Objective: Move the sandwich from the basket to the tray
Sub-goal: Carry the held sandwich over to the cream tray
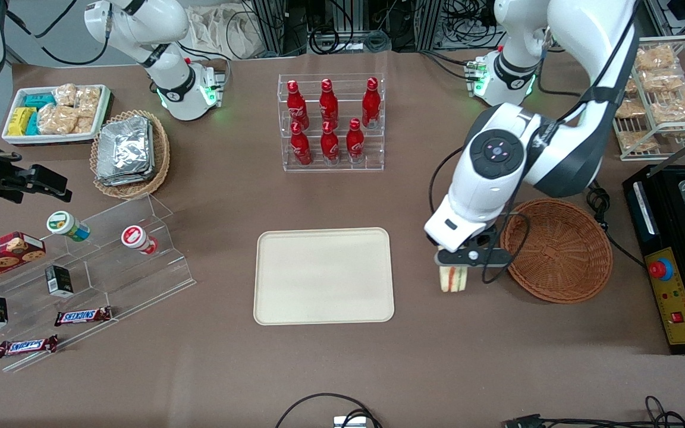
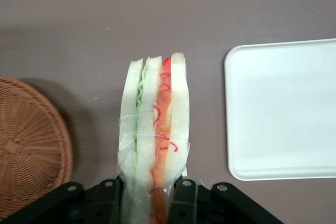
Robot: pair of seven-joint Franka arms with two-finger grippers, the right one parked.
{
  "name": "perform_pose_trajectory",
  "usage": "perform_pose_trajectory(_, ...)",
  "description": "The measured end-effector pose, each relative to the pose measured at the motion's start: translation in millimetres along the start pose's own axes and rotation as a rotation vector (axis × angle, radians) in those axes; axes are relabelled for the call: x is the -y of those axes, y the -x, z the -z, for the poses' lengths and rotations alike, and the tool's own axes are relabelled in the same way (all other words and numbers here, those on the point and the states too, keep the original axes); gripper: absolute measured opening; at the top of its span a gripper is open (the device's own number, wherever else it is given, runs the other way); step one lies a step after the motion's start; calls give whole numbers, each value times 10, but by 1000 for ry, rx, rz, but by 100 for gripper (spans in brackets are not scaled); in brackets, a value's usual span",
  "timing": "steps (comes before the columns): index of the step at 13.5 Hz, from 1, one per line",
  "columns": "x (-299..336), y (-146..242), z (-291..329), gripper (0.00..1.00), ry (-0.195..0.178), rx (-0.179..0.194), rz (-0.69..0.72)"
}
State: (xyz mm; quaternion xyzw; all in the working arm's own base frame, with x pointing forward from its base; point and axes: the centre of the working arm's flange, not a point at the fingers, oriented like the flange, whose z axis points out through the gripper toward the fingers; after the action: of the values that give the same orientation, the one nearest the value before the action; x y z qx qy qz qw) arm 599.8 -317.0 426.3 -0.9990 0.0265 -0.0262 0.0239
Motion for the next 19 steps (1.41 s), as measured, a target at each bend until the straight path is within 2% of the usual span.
perform_pose_trajectory(4,-487,8,-319,28,-12,19,-4)
perform_pose_trajectory(10,-1184,11,-917,28,30,72,-55)
perform_pose_trajectory(11,-1265,17,-1014,28,27,70,-65)
perform_pose_trajectory(14,-1471,44,-1330,28,18,33,-45)
perform_pose_trajectory(19,-1604,83,-1724,27,47,34,-46)
